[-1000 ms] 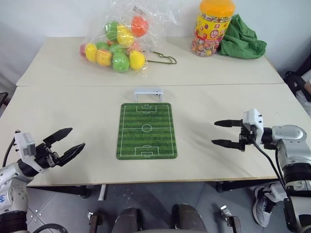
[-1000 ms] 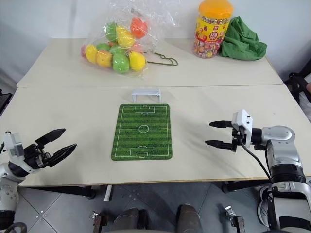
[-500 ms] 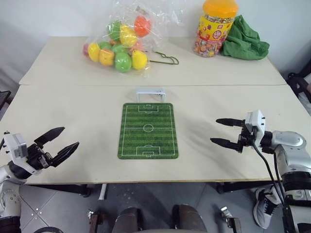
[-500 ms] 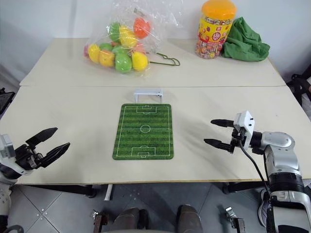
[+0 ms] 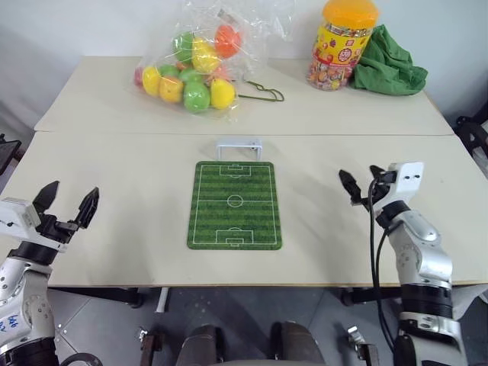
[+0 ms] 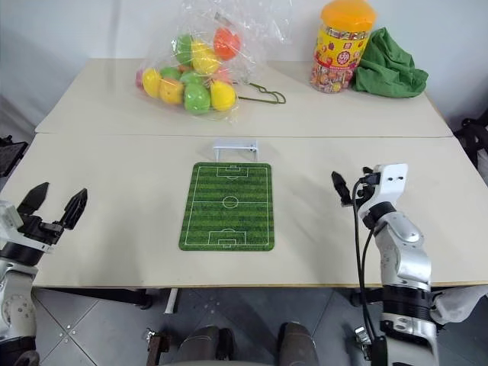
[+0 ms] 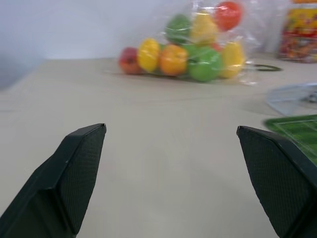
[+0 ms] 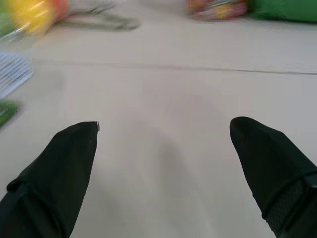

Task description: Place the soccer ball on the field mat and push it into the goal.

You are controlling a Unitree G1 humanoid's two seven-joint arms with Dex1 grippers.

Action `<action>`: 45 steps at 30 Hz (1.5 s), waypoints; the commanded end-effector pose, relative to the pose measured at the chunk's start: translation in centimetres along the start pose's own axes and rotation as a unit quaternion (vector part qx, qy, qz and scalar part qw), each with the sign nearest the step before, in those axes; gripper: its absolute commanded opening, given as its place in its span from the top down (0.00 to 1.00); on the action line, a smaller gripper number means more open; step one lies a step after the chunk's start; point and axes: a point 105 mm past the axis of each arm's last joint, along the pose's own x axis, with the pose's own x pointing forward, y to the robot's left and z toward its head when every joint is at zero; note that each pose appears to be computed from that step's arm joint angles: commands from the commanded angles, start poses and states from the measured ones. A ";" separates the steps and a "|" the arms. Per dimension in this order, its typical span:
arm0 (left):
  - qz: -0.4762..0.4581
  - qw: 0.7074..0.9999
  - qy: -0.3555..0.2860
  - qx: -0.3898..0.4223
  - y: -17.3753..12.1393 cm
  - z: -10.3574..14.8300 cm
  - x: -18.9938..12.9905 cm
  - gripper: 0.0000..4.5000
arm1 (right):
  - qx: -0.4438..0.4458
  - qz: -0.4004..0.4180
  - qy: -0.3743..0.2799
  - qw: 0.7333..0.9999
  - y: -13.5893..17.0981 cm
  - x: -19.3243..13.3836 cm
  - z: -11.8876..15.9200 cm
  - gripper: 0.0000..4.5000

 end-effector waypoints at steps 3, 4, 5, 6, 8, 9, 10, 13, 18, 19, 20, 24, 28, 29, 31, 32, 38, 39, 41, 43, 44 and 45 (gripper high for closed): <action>0.147 0.988 0.023 0.032 3.0 -0.1 0.0 0.00 | -0.040 -0.086 -0.024 0.995 -1.1 -0.3 -0.1 0.01; 0.181 0.982 0.033 0.041 3.7 -0.4 -0.2 0.00 | -0.031 -0.096 -0.025 0.995 -1.2 -0.2 -0.3 0.01; 0.209 0.976 0.042 0.049 4.3 -0.6 -0.4 0.00 | -0.028 -0.103 -0.026 0.994 -1.1 -0.1 -0.4 0.01; 0.226 0.972 0.046 0.054 4.7 -0.8 -0.6 0.00 | -0.027 -0.108 -0.026 0.993 -1.0 0.0 -0.6 0.01; 0.250 0.965 0.042 0.063 5.0 -0.8 -0.9 0.00 | -0.036 -0.106 -0.026 0.993 -0.6 0.1 -0.7 0.01; 0.263 0.961 0.045 0.067 5.2 -0.9 -1.1 0.00 | -0.045 -0.107 -0.027 0.993 -0.5 0.2 -0.8 0.01; 0.279 0.956 0.048 0.074 5.4 -1.0 -1.3 0.00 | -0.050 -0.111 -0.028 0.992 -0.4 0.3 -0.8 0.01; 0.311 0.945 0.055 0.090 5.8 -1.2 -1.9 0.00 | -0.048 -0.130 -0.031 0.990 -0.8 0.4 -0.7 0.01; 0.338 0.933 0.068 0.101 5.6 -1.7 -2.0 0.00 | -0.058 -0.145 -0.037 0.987 -1.5 0.4 -0.5 0.01; 0.345 0.930 0.069 0.100 5.5 -1.8 -2.1 0.00 | -0.058 -0.149 -0.037 0.986 -1.6 0.3 -0.5 0.01; 0.351 0.929 0.070 0.100 5.6 -1.9 -2.1 0.00 | -0.058 -0.151 -0.037 0.986 -1.7 0.3 -0.6 0.01; 0.349 0.929 0.078 0.091 4.4 -2.8 -1.7 0.00 | -0.060 -0.160 -0.034 0.985 -1.8 0.4 -0.9 0.01; 0.343 0.932 0.078 0.083 3.9 -3.2 -1.2 0.00 | -0.060 -0.163 -0.033 0.984 -1.7 0.5 -1.2 0.01; 0.343 0.933 0.078 0.082 3.8 -3.2 -1.2 0.00 | -0.060 -0.162 -0.031 0.984 -1.6 0.5 -1.3 0.01; 0.342 0.933 0.077 0.081 3.8 -3.2 -1.1 0.00 | -0.061 -0.162 -0.029 0.984 -1.6 0.6 -1.5 0.01; 0.342 0.933 0.077 0.080 3.8 -3.2 -1.1 0.00 | -0.062 -0.162 -0.029 0.984 -1.5 0.7 -1.6 0.01; 0.338 0.934 0.081 0.080 3.8 -3.5 -1.0 0.00 | -0.063 -0.163 -0.030 0.984 -1.4 0.9 -1.6 0.01; 0.337 0.935 0.081 0.080 3.8 -3.6 -0.9 0.00 | -0.063 -0.164 -0.030 0.984 -1.4 0.9 -1.7 0.01; 0.332 0.937 0.081 0.079 3.6 -3.7 -0.7 0.00 | -0.063 -0.165 -0.030 0.984 -1.5 0.8 -1.7 0.01; 0.321 0.941 0.079 0.078 3.2 -3.8 -0.3 0.00 | -0.063 -0.164 -0.030 0.984 -1.4 0.8 -1.7 0.01; 0.315 0.943 0.078 0.077 3.0 -3.8 -0.2 0.00 | -0.064 -0.163 -0.030 0.984 -1.4 0.8 -1.7 0.01; 0.311 0.944 0.078 0.077 2.9 -3.9 0.0 0.00 | -0.064 -0.163 -0.030 0.984 -1.4 0.8 -1.7 0.01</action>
